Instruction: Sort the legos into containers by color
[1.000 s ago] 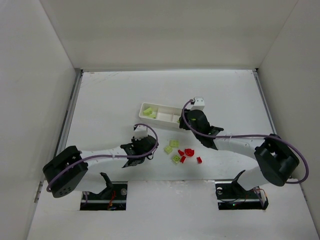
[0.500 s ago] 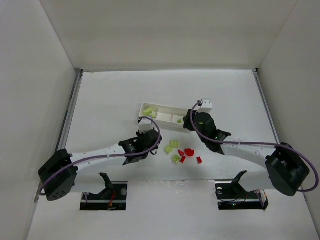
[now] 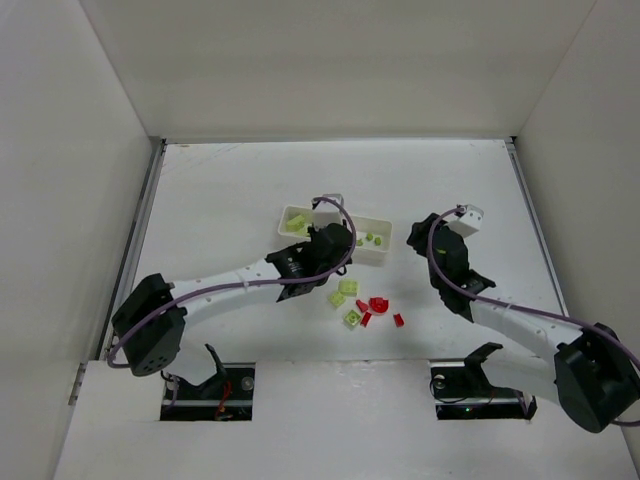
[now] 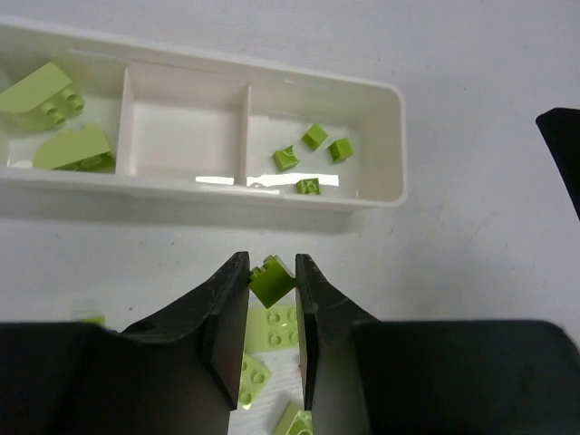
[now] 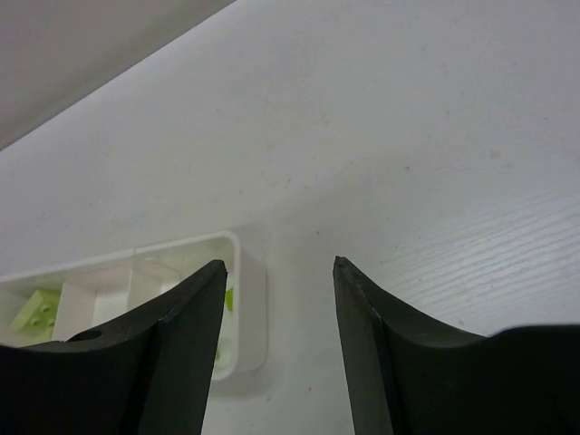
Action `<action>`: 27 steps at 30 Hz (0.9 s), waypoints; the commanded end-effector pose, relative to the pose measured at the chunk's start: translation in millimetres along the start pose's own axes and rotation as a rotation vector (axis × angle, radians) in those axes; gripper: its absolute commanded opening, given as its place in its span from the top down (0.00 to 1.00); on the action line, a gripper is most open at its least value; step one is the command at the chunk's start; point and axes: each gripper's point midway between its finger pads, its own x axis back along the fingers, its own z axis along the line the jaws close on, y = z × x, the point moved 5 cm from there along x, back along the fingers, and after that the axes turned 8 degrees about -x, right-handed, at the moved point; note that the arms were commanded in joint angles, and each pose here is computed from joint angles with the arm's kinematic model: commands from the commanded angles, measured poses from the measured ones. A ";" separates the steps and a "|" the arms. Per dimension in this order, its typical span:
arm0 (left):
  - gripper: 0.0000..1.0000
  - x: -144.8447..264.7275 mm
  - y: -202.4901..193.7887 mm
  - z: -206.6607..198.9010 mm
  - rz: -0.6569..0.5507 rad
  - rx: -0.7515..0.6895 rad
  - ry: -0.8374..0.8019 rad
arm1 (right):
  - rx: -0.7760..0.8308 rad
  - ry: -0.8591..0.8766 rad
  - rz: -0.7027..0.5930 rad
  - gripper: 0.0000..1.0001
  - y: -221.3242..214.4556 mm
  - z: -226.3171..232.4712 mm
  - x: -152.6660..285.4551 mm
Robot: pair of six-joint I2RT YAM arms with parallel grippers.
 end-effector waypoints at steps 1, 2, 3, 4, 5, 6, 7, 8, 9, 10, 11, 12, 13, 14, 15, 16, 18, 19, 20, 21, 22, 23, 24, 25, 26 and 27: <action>0.87 -8.5 29.7 -18.2 -0.060 0.019 -0.060 | -0.068 -0.011 -0.041 0.44 8.5 4.0 -4.8; 0.87 -12.9 33.0 -20.9 -0.064 0.026 -0.064 | -0.067 -0.013 -0.035 0.45 7.4 4.6 -4.8; 0.87 -17.1 35.7 -23.2 -0.064 0.030 -0.066 | -0.068 -0.014 -0.034 0.46 6.9 4.7 -5.2; 0.87 -20.6 38.9 -25.9 -0.065 0.032 -0.070 | -0.068 -0.014 -0.032 0.47 6.3 5.2 -5.4; 0.87 -24.9 41.3 -27.9 -0.064 0.032 -0.072 | -0.068 -0.012 -0.030 0.48 6.1 5.8 -5.5; 0.87 -28.4 42.3 -30.3 -0.063 0.030 -0.073 | -0.067 -0.007 -0.025 0.48 5.8 6.9 -5.9; 0.87 -30.9 43.3 -31.5 -0.065 0.028 -0.072 | -0.061 -0.002 -0.020 0.49 5.8 8.2 -6.0; 0.87 -35.6 44.3 -33.6 -0.066 0.025 -0.071 | -0.059 0.000 -0.018 0.50 5.5 8.5 -5.9; 0.87 -38.9 45.3 -34.5 -0.068 0.028 -0.069 | -0.061 0.003 -0.018 0.50 5.8 9.0 -6.0; 0.87 -42.8 45.5 -35.4 -0.067 0.027 -0.066 | -0.063 0.004 -0.019 0.50 5.7 9.0 -6.0; 0.87 -44.9 46.2 -36.5 -0.067 0.027 -0.066 | -0.063 0.004 -0.015 0.50 4.7 9.0 -6.2; 0.87 -48.1 45.3 -37.6 -0.062 0.023 -0.065 | -0.060 0.008 -0.006 0.50 3.0 9.6 -6.6; 0.87 -50.8 45.2 -38.5 -0.061 0.021 -0.065 | -0.058 0.013 0.002 0.51 2.0 10.6 -6.7; 0.87 -53.9 44.7 -38.4 -0.059 0.019 -0.061 | -0.060 0.018 0.007 0.51 1.4 11.7 -6.8; 0.87 -57.0 44.5 -38.5 -0.058 0.020 -0.057 | -0.061 0.023 0.010 0.51 1.0 12.0 -6.6; 0.87 -59.7 44.6 -39.4 -0.059 0.021 -0.056 | -0.062 0.023 0.009 0.51 0.9 12.0 -6.7; 0.86 -65.2 45.1 -41.9 -0.056 0.019 -0.057 | -0.060 0.024 0.017 0.51 -0.7 12.1 -7.0; 0.86 -67.8 45.4 -42.9 -0.056 0.017 -0.057 | -0.060 0.026 0.019 0.51 -0.8 12.2 -7.1; 0.86 -70.8 45.5 -43.7 -0.055 0.012 -0.055 | -0.062 0.032 0.022 0.51 -1.0 13.2 -7.0; 0.86 -74.2 45.1 -44.5 -0.053 0.006 -0.052 | -0.062 0.038 0.025 0.51 -1.6 14.2 -6.9; 0.86 -77.2 45.0 -45.5 -0.051 0.002 -0.051 | -0.061 0.038 0.025 0.51 -1.5 14.7 -7.3; 0.86 -79.4 45.2 -47.4 -0.050 0.001 -0.054 | -0.058 0.037 0.026 0.50 -1.8 14.5 -7.5; 0.86 -82.3 44.8 -49.7 -0.047 0.000 -0.057 | -0.057 0.036 0.027 0.50 -2.4 14.3 -7.9; 0.85 -84.8 44.0 -52.1 -0.042 -0.004 -0.065 | -0.057 0.035 0.028 0.50 -2.9 14.5 -8.5; 0.85 -87.7 43.0 -54.4 -0.036 -0.010 -0.071 | -0.057 0.037 0.028 0.50 -3.0 14.9 -8.8; 0.85 -91.0 41.5 -55.4 -0.030 -0.014 -0.071 | -0.054 0.039 0.033 0.50 -4.2 14.8 -9.0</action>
